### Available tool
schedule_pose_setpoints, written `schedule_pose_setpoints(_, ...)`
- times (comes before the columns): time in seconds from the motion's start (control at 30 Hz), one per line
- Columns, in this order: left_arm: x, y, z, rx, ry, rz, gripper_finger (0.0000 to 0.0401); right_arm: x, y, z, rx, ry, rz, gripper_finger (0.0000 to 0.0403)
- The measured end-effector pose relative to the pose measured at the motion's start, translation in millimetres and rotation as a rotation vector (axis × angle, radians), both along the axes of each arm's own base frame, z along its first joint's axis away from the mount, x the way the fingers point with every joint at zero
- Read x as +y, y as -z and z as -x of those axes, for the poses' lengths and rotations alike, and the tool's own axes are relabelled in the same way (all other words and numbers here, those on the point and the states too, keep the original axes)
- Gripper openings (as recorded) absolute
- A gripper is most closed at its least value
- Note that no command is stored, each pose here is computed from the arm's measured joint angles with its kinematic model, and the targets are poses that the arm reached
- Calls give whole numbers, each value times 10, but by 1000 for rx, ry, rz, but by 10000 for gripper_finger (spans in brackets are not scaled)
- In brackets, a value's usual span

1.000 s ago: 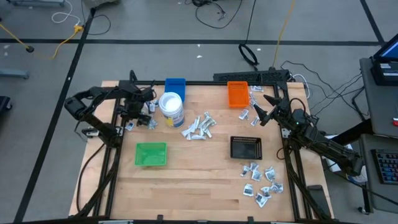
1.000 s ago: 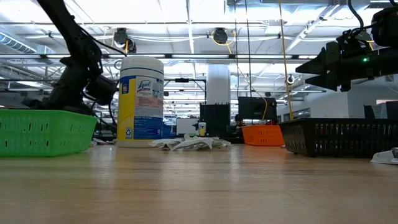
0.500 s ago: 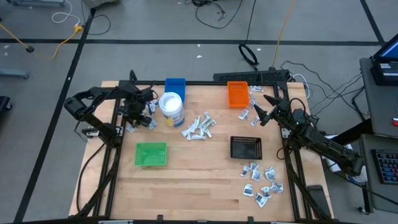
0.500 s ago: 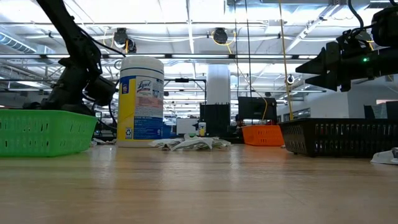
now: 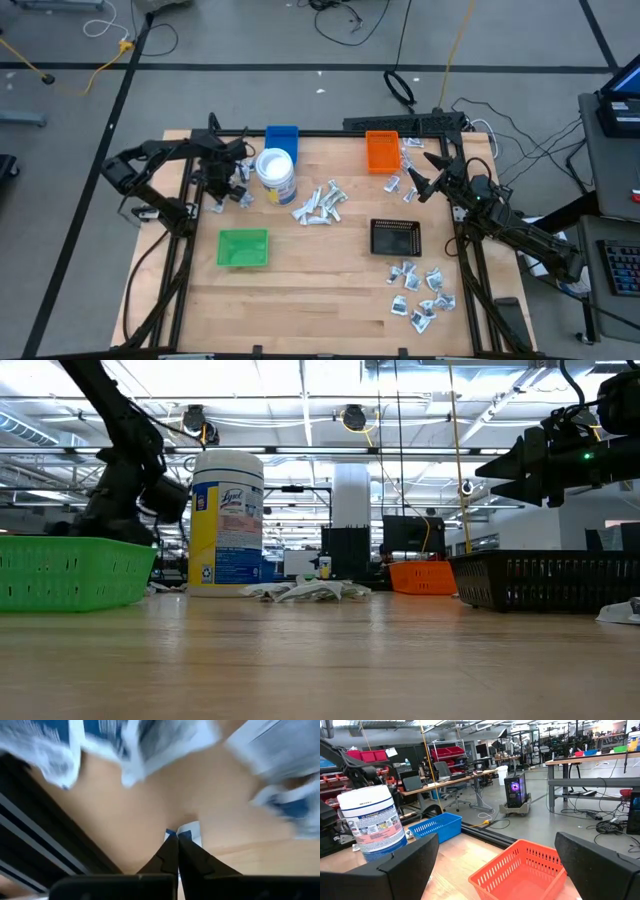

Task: Pick & Place First Aid Supplies
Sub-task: Put the blue alcohol pad into the blue bin

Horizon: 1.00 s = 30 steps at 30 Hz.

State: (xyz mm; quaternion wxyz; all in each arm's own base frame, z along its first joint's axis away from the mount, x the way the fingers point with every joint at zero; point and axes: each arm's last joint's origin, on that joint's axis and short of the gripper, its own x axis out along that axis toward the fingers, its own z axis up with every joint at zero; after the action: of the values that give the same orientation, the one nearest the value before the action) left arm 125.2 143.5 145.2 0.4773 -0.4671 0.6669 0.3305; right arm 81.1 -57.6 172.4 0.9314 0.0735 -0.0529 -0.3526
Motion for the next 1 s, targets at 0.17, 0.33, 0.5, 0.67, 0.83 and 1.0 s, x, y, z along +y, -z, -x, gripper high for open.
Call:
schedule_pose_setpoints(0.17, 87, -266, -70, -86, 23, -107, 1, 0, 0, 0, 0, 0, 0, 393)
schedule_pose_setpoints(0.33, 166, -530, -94, -106, 43, -237, 1, 0, 0, 0, 0, 0, 0, 393)
schedule_pose_setpoints(0.5, 323, -690, 2, -73, 1, -353, 1, 0, 0, 0, 0, 0, 0, 393)
schedule_pose_setpoints(0.67, 496, -769, 79, -123, -43, -395, 1, 0, -1, 0, 0, 0, 0, 393)
schedule_pose_setpoints(0.83, 784, -880, -21, -194, -61, -396, 0, 0, 0, 0, 0, 0, 0, 393)
schedule_pose_setpoints(1.0, 1191, -1024, -226, -190, -53, -380, 0, 0, 0, 0, 0, 0, 0, 393)
